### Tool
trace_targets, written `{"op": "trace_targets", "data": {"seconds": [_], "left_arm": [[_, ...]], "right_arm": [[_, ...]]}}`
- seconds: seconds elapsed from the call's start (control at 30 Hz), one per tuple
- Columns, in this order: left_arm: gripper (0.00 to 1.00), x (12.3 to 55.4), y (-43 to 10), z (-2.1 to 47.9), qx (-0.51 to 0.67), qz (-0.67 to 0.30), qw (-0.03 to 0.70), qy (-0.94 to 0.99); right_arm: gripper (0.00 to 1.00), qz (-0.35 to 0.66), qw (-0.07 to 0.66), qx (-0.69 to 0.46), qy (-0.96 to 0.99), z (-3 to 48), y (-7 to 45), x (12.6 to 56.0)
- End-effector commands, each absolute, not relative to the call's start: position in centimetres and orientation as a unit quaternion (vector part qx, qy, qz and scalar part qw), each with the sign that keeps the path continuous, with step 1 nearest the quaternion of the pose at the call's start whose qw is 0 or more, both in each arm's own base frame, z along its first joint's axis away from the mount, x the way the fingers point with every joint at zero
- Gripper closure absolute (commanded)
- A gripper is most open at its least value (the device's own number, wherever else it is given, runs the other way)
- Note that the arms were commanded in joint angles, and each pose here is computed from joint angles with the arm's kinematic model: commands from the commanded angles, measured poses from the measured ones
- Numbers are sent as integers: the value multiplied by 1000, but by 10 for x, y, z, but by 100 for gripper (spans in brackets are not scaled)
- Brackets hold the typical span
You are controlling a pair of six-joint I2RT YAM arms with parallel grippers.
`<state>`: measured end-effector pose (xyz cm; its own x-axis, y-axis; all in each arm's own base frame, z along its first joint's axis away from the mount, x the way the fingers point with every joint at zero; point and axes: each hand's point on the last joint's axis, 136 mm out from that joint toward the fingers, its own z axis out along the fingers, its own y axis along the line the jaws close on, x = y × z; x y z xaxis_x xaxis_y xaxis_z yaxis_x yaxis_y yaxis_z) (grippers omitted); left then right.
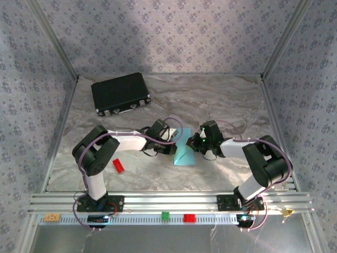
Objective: Fold a paper plane with a square sheet of paper (pick it up from the middle)
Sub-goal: Fold the triangle a second time at the center of the table.
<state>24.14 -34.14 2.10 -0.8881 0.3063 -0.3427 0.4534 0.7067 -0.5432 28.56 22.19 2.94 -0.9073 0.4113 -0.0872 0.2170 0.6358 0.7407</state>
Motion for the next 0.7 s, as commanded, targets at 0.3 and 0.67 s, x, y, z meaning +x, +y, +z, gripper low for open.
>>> {"op": "trace_targets", "data": {"seconds": [0.3, 0.67], "left_arm": [[100, 230, -324, -2, 210, -280, 84, 933], [100, 229, -324, -1, 209, -282, 86, 932]], "right_arm": [[96, 387, 126, 210, 889, 16, 199, 282], [94, 406, 183, 181, 877, 65, 202, 291]]}}
